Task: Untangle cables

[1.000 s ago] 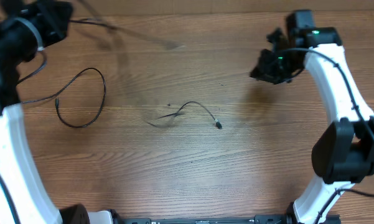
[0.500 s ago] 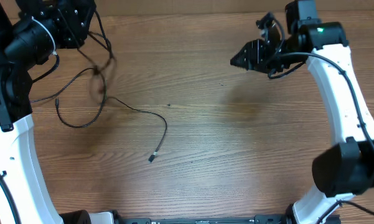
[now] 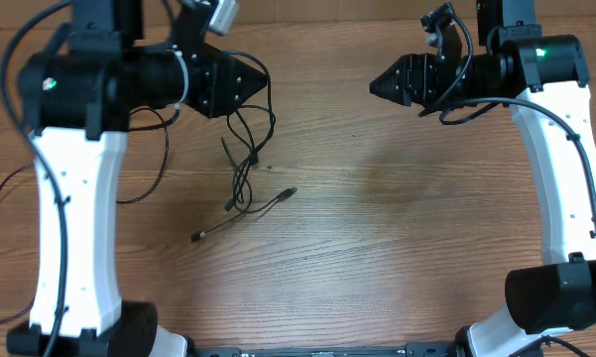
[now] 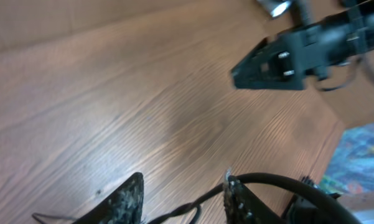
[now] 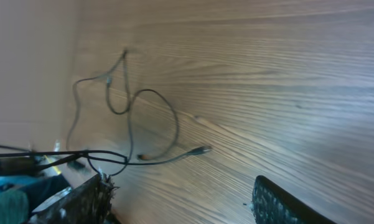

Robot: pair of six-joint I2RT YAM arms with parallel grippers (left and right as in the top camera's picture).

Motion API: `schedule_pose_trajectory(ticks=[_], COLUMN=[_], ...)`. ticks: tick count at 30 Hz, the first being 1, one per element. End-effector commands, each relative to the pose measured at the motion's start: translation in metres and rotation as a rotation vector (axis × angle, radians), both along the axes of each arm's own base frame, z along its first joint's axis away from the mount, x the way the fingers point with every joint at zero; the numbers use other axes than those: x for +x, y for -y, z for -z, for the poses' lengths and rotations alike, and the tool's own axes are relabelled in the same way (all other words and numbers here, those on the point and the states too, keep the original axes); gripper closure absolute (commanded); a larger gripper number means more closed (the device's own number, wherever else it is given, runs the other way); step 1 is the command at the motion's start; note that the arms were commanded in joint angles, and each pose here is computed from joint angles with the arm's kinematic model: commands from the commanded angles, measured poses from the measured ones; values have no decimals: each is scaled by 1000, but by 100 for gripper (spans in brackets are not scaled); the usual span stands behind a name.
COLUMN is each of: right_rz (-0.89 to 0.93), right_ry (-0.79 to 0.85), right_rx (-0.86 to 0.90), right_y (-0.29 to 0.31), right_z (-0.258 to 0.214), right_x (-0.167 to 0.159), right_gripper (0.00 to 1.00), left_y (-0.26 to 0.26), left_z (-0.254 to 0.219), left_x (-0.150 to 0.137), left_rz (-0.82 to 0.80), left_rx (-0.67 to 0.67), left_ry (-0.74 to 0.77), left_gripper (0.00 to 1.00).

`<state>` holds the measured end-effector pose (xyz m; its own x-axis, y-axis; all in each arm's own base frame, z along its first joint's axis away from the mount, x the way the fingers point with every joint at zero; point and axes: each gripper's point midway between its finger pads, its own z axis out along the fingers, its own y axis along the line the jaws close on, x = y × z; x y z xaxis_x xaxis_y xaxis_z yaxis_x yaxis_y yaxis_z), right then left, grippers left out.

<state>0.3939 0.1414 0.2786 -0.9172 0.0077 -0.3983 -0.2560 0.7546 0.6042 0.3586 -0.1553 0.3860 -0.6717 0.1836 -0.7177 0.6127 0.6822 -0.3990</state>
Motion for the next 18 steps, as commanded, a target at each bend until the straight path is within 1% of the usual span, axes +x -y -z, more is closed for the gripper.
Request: schedule_pose_trajectory(ticks=[1, 3, 4, 5, 6, 7, 10, 11, 13, 15, 18], right_rz=[65, 56, 36, 4, -32, -78, -137, -152, -177, -188, -188], right_ry=[16, 12, 20, 33, 48, 69, 106, 116, 136, 153, 168], right_rx=[-79, -67, -48, -25, 0, 30, 58, 60, 72, 89, 132], right_y=[16, 14, 10, 3, -4, -14, -35, -41, -56, -70, -93], right_z=[-3, -4, -7, -10, -14, -18, -24, -25, -28, -33, -43], right_x=[2, 1, 0, -2, -4, -7, -9, -10, -10, -9, -9], right_gripper=[28, 27, 27, 27, 27, 27, 24, 24, 24, 23, 23], left_y=[-3, -2, 0, 2, 5, 8, 14, 15, 15, 16, 27], left_z=[27, 35, 36, 35, 33, 28, 18, 16, 15, 15, 2], left_x=[17, 23, 25, 26, 27, 28, 32, 33, 34, 34, 29], left_rz=[-64, -75, -74, -66, -59, -43, -36, -42, -62, -76, -14], left_rx=[79, 78, 67, 54, 39, 16, -38, -48, -64, -80, -154], left_ry=[-66, -95, -101, -98, -93, -77, -59, -62, -82, -105, -98], left_gripper=[63, 71, 80, 86, 88, 89, 91, 91, 96, 96, 96])
